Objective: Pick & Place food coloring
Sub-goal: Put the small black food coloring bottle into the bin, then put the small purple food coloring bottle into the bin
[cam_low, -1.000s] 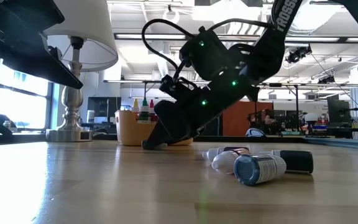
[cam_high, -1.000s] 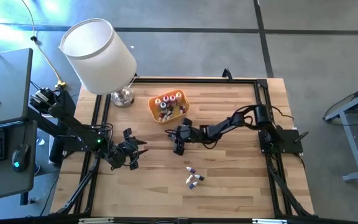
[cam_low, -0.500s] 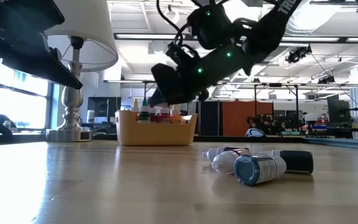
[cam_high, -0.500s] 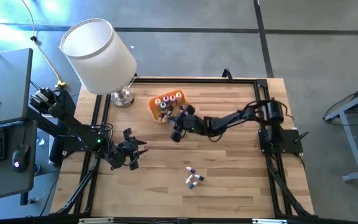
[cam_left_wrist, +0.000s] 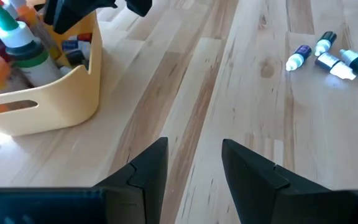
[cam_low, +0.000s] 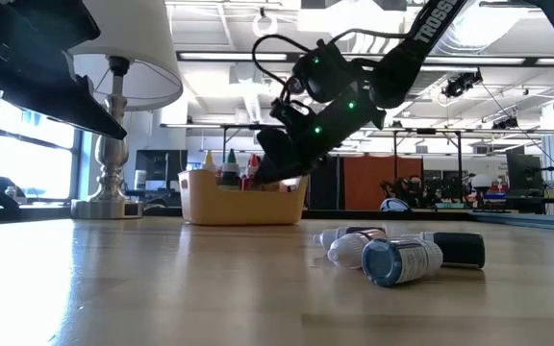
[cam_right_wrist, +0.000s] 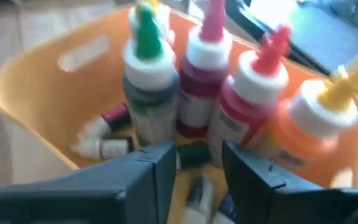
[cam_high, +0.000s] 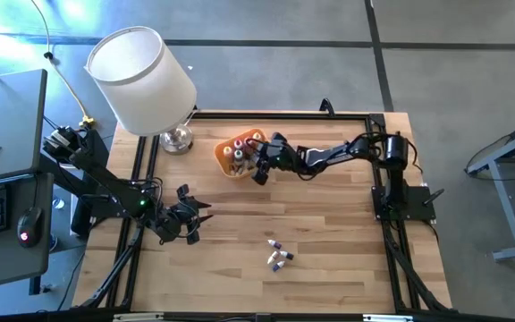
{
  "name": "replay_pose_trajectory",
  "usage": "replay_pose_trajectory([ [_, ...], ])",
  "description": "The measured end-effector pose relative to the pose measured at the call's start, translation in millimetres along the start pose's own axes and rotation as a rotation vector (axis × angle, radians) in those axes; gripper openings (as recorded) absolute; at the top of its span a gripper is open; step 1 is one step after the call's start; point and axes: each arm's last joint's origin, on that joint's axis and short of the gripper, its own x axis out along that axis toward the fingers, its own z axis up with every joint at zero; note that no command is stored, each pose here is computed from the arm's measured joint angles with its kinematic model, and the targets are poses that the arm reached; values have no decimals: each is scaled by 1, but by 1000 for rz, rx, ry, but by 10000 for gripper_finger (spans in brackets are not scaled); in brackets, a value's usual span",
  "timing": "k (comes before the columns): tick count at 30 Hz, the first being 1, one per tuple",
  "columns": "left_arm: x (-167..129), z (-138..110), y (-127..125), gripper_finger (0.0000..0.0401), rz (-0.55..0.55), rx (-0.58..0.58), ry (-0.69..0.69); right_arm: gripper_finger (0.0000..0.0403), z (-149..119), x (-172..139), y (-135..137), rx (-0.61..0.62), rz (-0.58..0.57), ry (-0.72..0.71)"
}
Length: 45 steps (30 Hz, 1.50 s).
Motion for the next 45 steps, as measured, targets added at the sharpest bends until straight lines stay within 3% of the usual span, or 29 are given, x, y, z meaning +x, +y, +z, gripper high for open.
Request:
replay_pose_trajectory([
  [10, 0, 0, 0, 149, -2, 3, -3, 170, 15, -15, 24, -54, 104, -91],
  [15, 0, 3, -3, 149, -46, -16, -10, 160, 41, -62, 59, -126, 211, -135],
  [20, 2, 13, -14, 149, -144, -7, -93, 140, 51, -125, 94, -209, 326, -75],
  [24, 8, 22, -28, 149, -245, 50, -200, 130, 31, -168, 109, -299, 393, 148],
  [28, 22, 22, -41, 149, -280, 153, -278, 121, -2, -190, 123, -228, 414, 313],
  [31, 42, 26, -42, 149, -245, 102, -308, 113, -28, -199, 133, -184, 429, 347],
  [33, 59, 32, -42, 149, -266, 89, -290, 106, -45, -203, 136, -164, 447, 369],
  [36, 88, 42, -43, 149, -391, 107, -222, 96, -62, -208, 134, -150, 482, 437],
  [41, 135, 56, -50, 149, -523, 187, -160, 84, -77, -213, 122, 28, 450, 527],
  [45, 166, 59, -63, 156, -588, 253, -114, 83, -85, -217, 113, 69, 422, 536],
])
